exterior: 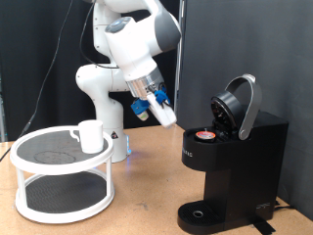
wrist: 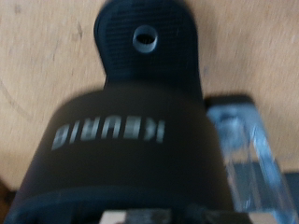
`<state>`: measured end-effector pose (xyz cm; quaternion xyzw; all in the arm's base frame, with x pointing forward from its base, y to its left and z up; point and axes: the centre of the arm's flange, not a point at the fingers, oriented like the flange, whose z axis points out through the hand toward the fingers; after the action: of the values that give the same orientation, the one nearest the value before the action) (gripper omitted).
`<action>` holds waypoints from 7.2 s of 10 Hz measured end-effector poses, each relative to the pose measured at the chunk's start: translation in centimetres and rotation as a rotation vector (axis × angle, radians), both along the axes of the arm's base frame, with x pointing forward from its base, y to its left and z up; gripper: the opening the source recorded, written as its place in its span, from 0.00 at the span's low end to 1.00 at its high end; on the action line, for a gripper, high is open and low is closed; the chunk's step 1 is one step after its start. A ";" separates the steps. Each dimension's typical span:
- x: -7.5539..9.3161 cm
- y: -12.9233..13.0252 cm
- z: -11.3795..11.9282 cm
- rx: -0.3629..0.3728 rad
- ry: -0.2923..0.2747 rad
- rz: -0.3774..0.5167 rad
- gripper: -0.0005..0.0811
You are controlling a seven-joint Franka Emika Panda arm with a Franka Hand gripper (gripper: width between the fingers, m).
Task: Make a cup of coffee with the keurig machine
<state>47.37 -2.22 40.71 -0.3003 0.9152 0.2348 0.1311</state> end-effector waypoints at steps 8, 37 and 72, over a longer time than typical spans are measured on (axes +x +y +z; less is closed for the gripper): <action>3.3 8.1 8.8 0.202 -0.150 0.067 0.01; 3.6 14.5 12.5 -0.013 0.038 0.035 0.01; -6.7 -0.9 -3.4 0.099 -0.065 -0.026 0.01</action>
<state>40.67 -3.11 37.31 -0.2890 0.9016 0.2681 0.1782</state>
